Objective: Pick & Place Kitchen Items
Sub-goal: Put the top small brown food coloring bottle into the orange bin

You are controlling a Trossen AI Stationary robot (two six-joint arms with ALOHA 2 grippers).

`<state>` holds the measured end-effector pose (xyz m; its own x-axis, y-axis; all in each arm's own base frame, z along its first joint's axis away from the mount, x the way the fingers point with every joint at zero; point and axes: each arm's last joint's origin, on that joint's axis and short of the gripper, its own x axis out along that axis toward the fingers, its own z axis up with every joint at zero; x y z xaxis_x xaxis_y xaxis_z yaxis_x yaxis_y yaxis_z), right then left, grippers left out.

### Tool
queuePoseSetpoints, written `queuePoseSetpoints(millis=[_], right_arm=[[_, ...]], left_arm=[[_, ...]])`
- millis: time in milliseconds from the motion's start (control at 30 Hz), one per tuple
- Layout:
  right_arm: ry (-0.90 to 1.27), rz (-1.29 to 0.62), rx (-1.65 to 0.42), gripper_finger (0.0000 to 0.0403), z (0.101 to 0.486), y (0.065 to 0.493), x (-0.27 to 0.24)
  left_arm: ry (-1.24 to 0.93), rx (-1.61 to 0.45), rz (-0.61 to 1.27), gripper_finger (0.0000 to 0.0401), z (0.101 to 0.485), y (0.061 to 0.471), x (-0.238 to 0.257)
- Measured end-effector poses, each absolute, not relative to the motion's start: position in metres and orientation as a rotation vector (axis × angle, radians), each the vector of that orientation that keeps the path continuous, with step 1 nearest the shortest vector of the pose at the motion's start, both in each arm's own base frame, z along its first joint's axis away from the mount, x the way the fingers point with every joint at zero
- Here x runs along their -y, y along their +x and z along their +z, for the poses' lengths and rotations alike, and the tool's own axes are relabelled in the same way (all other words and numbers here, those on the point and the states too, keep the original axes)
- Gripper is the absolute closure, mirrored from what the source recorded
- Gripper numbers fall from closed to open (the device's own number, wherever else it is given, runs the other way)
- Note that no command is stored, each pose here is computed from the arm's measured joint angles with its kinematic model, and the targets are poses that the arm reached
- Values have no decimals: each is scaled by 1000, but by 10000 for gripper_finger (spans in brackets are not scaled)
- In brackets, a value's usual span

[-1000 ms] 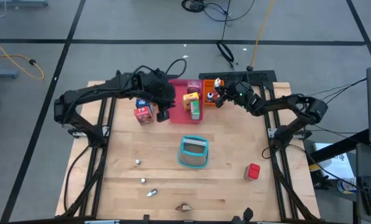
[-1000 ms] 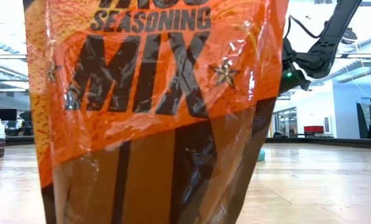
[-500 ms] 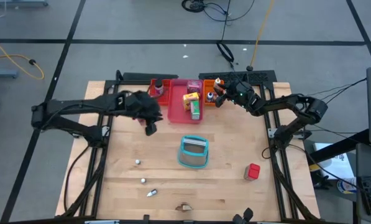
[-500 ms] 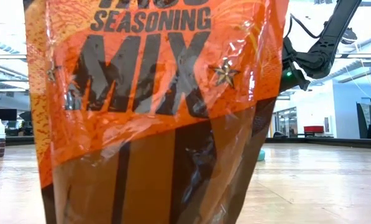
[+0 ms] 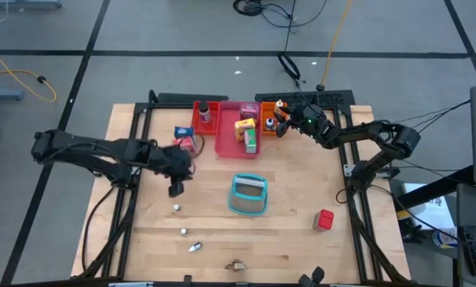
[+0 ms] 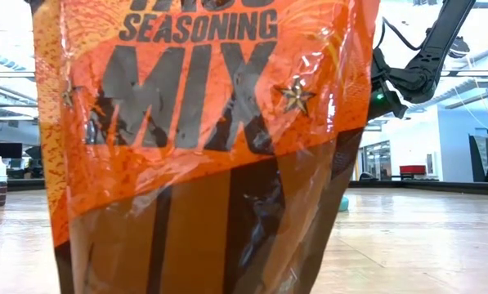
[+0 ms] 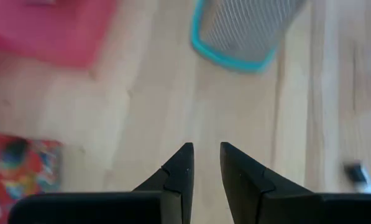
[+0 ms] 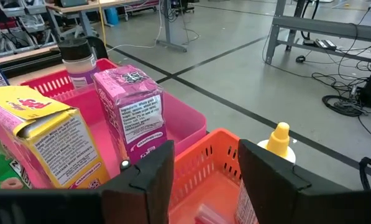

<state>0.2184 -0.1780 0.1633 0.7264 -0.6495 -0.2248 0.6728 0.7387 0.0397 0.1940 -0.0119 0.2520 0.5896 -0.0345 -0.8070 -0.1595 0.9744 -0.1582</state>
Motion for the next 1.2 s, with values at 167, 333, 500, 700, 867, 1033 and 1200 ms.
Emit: queuePoseSetpoints(millis=[167, 333, 500, 700, 867, 1033, 1200], right_arm=[[122, -730, -202, 228, 163, 218, 178], [122, -730, -202, 230, 163, 218, 178], [122, -730, -202, 228, 163, 218, 178], [124, -730, -201, 230, 163, 218, 178], [140, -731, -195, 230, 163, 218, 178], [140, -731, -195, 227, 163, 218, 178], [141, -731, -199, 231, 163, 218, 178]], left_arm=[[-263, -999, 55, 325, 237, 188, 29], [-299, -1035, 63, 325, 223, 180, 45], [-327, -1014, 18, 325, 217, 177, 63], [-363, -1005, -20, 325, 214, 173, 77], [-392, -990, 30, 324, 213, 171, 80], [-408, -986, 67, 324, 213, 171, 80], [-417, -1022, 101, 309, 210, 168, 79]])
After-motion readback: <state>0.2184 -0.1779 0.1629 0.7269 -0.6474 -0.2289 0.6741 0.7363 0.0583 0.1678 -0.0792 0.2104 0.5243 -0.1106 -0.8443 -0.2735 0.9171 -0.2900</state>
